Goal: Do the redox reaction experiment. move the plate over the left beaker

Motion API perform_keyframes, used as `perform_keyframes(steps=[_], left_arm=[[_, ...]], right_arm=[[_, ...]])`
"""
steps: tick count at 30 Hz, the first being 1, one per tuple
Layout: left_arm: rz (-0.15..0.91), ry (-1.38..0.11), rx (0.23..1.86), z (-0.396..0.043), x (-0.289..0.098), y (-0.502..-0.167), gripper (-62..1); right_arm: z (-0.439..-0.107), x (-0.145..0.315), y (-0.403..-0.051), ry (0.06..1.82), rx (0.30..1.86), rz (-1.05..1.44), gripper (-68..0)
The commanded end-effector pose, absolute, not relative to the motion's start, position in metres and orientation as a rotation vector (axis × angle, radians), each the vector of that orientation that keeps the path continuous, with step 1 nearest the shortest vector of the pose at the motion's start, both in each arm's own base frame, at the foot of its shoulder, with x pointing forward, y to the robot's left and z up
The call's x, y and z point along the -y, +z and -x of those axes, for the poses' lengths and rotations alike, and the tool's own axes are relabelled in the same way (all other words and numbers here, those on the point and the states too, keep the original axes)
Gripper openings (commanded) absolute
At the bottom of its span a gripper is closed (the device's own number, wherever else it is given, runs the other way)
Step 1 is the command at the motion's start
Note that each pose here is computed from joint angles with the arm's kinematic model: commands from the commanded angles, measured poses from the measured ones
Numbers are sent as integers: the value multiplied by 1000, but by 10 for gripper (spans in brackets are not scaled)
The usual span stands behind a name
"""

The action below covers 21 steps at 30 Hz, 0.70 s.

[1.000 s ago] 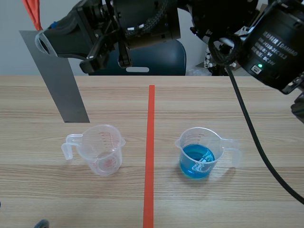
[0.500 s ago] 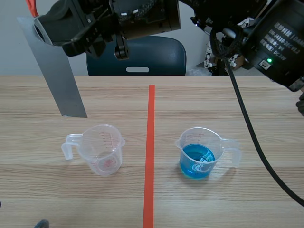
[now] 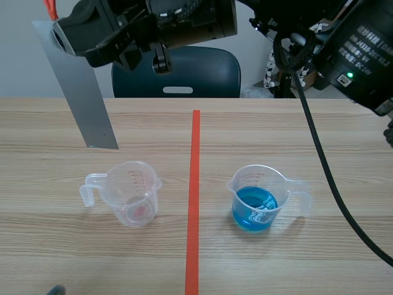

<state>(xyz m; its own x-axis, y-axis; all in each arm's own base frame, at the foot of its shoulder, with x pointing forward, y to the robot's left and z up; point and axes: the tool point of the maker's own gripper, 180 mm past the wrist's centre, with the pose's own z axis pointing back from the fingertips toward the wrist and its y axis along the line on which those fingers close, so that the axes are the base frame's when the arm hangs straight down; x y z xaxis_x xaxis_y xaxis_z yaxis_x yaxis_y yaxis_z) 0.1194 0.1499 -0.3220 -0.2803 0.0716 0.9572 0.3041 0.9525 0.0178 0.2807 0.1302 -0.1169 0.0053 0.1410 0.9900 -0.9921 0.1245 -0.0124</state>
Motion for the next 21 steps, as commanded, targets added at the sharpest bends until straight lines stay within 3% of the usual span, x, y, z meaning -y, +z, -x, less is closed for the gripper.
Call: perform_keyframes(steps=[1, 21], left_arm=[[285, -227, 1887, -114, -151, -314, -49], [285, -227, 1887, -114, -151, -314, -50]], right_arm=[[-287, -127, -100, 1169, 1218, -1022, -669], [-288, -127, -99, 1166, 1224, -1022, -669]])
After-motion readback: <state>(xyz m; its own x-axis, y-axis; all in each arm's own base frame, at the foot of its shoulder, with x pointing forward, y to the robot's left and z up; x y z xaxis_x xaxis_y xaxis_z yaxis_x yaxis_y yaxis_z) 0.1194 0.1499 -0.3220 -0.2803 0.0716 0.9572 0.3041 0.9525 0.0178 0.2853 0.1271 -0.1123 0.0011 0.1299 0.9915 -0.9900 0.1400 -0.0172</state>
